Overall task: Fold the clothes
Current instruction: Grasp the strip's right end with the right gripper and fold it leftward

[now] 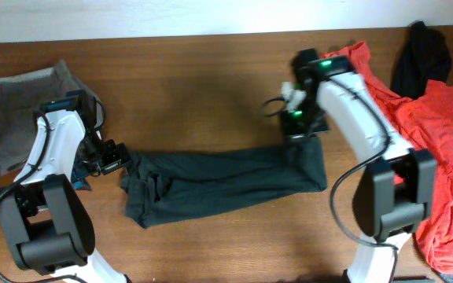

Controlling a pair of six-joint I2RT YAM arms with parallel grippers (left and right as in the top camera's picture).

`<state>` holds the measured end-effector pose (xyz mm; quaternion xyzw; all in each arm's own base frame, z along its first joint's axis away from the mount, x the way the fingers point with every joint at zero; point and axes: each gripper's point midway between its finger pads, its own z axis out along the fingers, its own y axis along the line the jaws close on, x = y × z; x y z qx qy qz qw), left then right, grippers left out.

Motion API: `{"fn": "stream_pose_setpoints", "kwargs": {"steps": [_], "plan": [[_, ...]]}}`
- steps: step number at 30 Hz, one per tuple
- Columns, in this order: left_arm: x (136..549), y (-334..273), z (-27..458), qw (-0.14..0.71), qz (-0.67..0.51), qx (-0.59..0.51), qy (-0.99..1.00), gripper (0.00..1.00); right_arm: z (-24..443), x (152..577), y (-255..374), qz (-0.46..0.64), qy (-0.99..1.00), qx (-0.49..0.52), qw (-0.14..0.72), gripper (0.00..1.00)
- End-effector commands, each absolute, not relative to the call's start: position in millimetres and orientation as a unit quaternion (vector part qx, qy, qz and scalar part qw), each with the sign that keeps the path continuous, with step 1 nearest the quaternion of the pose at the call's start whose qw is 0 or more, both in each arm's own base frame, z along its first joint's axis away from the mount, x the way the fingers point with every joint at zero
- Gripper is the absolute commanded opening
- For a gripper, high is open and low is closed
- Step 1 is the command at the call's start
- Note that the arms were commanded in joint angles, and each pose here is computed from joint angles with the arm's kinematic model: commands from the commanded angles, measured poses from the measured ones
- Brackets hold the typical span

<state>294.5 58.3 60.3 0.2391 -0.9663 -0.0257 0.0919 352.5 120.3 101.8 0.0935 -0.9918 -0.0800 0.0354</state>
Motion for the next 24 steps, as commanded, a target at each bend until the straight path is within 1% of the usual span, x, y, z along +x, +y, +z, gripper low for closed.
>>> {"fn": "stream_pose_setpoints", "kwargs": {"steps": [1,5,11,13,14,15,16,18,20,22,24], "plan": [[300,62,68,0.075,-0.028,0.249,-0.965,0.96,91,349,154,-0.048,-0.993,0.109,0.025,0.04],[299,62,69,0.076,-0.028,0.249,-0.965,0.96,71,342,194,-0.045,-0.987,0.154,0.023,0.04],[299,62,69,0.076,-0.028,0.249,-0.965,0.96,62,330,222,-0.044,-0.980,0.191,0.023,0.05],[299,62,69,0.076,-0.028,0.249,-0.965,0.96,62,330,223,-0.044,-0.980,0.192,0.024,0.08],[299,62,69,0.076,-0.028,0.249,-0.965,0.96,62,329,222,-0.044,-0.980,0.192,0.024,0.12],[299,62,69,0.076,-0.028,0.249,-0.965,0.96,62,329,222,-0.044,-0.980,0.192,0.025,0.18],[299,62,69,0.076,-0.028,0.249,-0.965,0.96,62,329,222,-0.045,-0.980,0.192,0.025,0.23],[299,62,69,0.076,-0.028,0.249,-0.965,0.96,62,328,222,-0.045,-0.980,0.192,0.028,0.25],[299,62,69,0.076,-0.028,0.249,-0.965,0.96,62,327,222,-0.044,-0.980,0.192,0.030,0.31],[299,62,69,0.076,-0.028,0.249,-0.965,0.96,62,325,220,-0.040,-0.980,0.192,0.034,0.32],[299,62,69,0.076,-0.028,0.249,-0.965,0.96,64,325,219,-0.039,-0.980,0.191,0.033,0.27]]}}
